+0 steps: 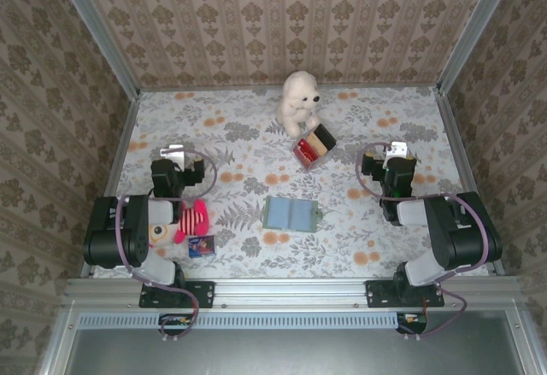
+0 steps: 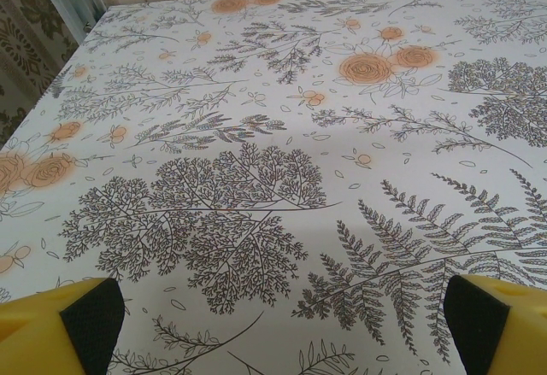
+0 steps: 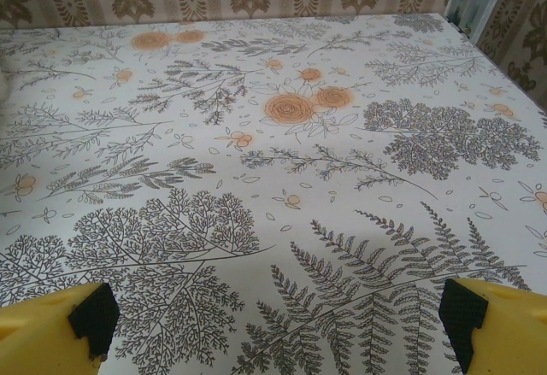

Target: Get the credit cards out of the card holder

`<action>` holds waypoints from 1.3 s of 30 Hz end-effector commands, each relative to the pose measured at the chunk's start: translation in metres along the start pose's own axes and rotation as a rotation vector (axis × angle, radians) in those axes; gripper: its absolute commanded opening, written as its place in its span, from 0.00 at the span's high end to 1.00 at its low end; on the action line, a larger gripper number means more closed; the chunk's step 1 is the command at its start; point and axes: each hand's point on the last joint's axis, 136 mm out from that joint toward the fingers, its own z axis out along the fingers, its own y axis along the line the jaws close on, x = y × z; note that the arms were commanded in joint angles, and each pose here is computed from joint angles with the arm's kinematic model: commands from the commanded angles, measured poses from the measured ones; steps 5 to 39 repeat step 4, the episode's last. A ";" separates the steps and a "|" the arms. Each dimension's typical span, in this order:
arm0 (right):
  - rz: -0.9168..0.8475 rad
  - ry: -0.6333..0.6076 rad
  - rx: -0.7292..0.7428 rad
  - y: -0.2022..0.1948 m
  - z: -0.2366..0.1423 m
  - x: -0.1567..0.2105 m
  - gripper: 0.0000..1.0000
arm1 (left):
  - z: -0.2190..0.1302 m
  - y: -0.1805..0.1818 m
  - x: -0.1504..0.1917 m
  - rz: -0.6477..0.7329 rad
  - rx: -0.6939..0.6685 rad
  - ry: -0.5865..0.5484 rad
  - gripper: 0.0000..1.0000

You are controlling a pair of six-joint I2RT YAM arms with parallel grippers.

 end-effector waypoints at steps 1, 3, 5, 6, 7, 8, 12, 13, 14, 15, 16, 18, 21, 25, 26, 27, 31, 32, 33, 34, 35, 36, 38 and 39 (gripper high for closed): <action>0.022 -0.030 -0.006 0.001 0.003 -0.010 0.00 | 0.003 0.003 -0.012 0.012 -0.011 -0.029 0.00; 0.023 -0.032 -0.006 0.001 0.003 -0.010 0.00 | 0.003 0.003 -0.011 0.012 -0.011 -0.028 0.00; 0.023 -0.033 -0.007 0.001 0.003 -0.010 0.00 | 0.003 0.003 -0.011 0.012 -0.010 -0.027 0.00; 0.023 -0.033 -0.007 0.001 0.003 -0.010 0.00 | 0.003 0.003 -0.011 0.012 -0.010 -0.027 0.00; 0.023 -0.033 -0.007 0.001 0.003 -0.010 0.00 | 0.003 0.003 -0.011 0.012 -0.010 -0.027 0.00; 0.023 -0.033 -0.007 0.001 0.003 -0.010 0.00 | 0.003 0.003 -0.011 0.012 -0.010 -0.027 0.00; 0.023 -0.033 -0.007 0.001 0.003 -0.010 0.00 | 0.003 0.003 -0.011 0.012 -0.010 -0.027 0.00; 0.023 -0.033 -0.007 0.001 0.003 -0.010 0.00 | 0.003 0.003 -0.011 0.012 -0.010 -0.027 0.00; 0.023 -0.033 -0.007 0.001 0.003 -0.010 0.00 | 0.003 0.003 -0.011 0.012 -0.010 -0.027 0.00; 0.023 -0.033 -0.007 0.001 0.003 -0.010 0.00 | 0.003 0.003 -0.011 0.012 -0.010 -0.027 0.00; 0.023 -0.033 -0.007 0.001 0.003 -0.010 0.00 | 0.003 0.003 -0.011 0.012 -0.010 -0.027 0.00; 0.023 -0.033 -0.007 0.001 0.003 -0.010 0.00 | 0.003 0.003 -0.011 0.012 -0.010 -0.027 0.00; 0.023 -0.033 -0.007 0.001 0.003 -0.010 0.00 | 0.003 0.003 -0.011 0.012 -0.010 -0.027 0.00; 0.023 -0.033 -0.007 0.001 0.003 -0.010 0.00 | 0.003 0.003 -0.011 0.012 -0.010 -0.027 0.00; 0.023 -0.033 -0.007 0.001 0.003 -0.010 0.00 | 0.003 0.003 -0.011 0.012 -0.010 -0.027 0.00; 0.023 -0.033 -0.007 0.001 0.003 -0.010 0.00 | 0.003 0.003 -0.011 0.012 -0.010 -0.027 0.00; 0.023 -0.033 -0.007 0.001 0.003 -0.010 0.00 | 0.003 0.003 -0.011 0.012 -0.010 -0.027 0.00; 0.023 -0.033 -0.007 0.001 0.003 -0.010 0.00 | 0.003 0.003 -0.011 0.012 -0.010 -0.027 0.00; 0.023 -0.033 -0.007 0.001 0.003 -0.010 0.00 | 0.003 0.003 -0.011 0.012 -0.010 -0.027 0.00; 0.023 -0.033 -0.007 0.001 0.003 -0.010 0.00 | 0.003 0.003 -0.011 0.012 -0.010 -0.027 0.00; 0.023 -0.033 -0.007 0.001 0.003 -0.010 0.00 | 0.003 0.003 -0.011 0.012 -0.010 -0.027 0.00; 0.023 -0.033 -0.007 0.001 0.003 -0.010 0.00 | 0.003 0.003 -0.011 0.012 -0.010 -0.027 0.00; 0.023 -0.033 -0.007 0.001 0.003 -0.010 0.00 | 0.003 0.003 -0.011 0.012 -0.010 -0.027 0.00; 0.023 -0.033 -0.007 0.001 0.003 -0.010 0.00 | 0.003 0.003 -0.011 0.012 -0.010 -0.027 0.00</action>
